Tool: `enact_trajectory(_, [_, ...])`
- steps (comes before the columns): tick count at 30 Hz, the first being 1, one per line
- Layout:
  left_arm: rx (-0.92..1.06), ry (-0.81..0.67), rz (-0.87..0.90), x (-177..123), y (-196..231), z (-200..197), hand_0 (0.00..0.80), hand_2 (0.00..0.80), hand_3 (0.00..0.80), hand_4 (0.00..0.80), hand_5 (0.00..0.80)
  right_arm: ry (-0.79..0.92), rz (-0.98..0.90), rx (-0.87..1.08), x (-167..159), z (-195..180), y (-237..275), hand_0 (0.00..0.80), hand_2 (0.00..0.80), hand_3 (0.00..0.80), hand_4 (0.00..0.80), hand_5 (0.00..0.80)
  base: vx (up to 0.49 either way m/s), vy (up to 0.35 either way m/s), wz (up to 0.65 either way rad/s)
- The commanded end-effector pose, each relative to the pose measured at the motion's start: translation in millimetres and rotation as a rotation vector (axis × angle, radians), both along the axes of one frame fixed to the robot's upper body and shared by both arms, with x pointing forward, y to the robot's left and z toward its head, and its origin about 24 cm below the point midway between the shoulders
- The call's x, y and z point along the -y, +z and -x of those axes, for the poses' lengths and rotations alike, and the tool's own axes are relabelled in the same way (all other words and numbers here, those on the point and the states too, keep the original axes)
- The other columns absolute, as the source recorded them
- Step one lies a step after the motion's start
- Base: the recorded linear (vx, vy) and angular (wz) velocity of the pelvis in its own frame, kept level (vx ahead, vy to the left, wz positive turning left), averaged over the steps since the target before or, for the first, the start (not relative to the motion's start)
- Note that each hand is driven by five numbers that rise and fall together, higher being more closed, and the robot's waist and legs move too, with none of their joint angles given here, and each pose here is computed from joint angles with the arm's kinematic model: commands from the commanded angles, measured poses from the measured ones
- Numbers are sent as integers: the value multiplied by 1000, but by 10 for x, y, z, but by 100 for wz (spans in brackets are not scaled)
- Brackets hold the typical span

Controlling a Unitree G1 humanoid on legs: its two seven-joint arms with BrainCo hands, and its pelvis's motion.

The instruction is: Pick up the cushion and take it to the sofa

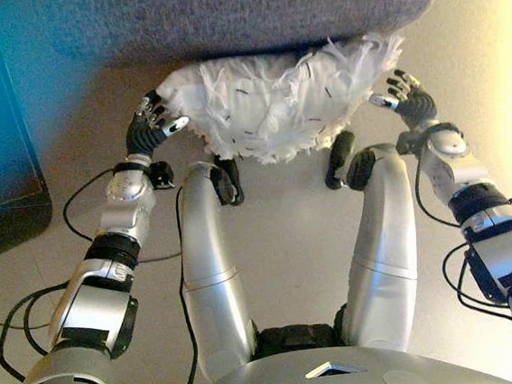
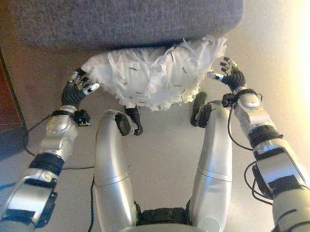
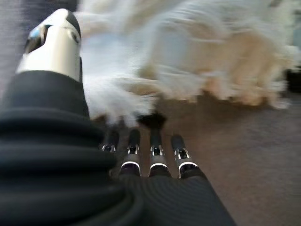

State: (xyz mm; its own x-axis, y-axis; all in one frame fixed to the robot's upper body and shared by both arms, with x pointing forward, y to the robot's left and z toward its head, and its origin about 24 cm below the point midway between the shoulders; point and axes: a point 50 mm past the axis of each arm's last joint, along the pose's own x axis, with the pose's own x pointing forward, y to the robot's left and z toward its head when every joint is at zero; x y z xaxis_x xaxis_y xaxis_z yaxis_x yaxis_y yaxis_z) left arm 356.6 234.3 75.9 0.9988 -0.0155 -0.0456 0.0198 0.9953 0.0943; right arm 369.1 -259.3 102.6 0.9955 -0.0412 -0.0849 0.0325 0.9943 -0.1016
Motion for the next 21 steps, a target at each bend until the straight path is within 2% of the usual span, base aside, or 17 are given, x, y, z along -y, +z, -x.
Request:
enact_trajectory(1, [-40, -44, 65, -70, -17, 7, 0, 0, 0, 0, 0, 80, -33, 2, -15, 5, 49, 0, 0, 0, 0, 0, 51, -35, 5])
enact_trajectory(6, [-85, -115, 127, -17, 93, -91, 0, 0, 0, 0, 0, 256, -40, -33, -168, -6, 38, 0, 0, 0, 0, 0, 43, -33, 10])
enact_trajectory(10, [-150, -49, 19, -70, 101, -148, 0, 0, 0, 0, 0, 337, 27, -87, -243, -50, 55, 0, 0, 0, 0, 0, 23, -26, 4])
enact_trajectory(13, [-160, -18, 23, -111, 102, -158, 0, 0, 0, 0, 0, 344, 44, -85, -298, -78, 94, 0, 0, 0, 0, 0, 6, -5, 1])
enact_trajectory(21, [-97, -111, 30, 182, 280, -260, 0, 0, 0, 0, 0, 369, 90, -51, -636, -143, 202, 0, 0, 0, 0, 0, 1, -9, 4])
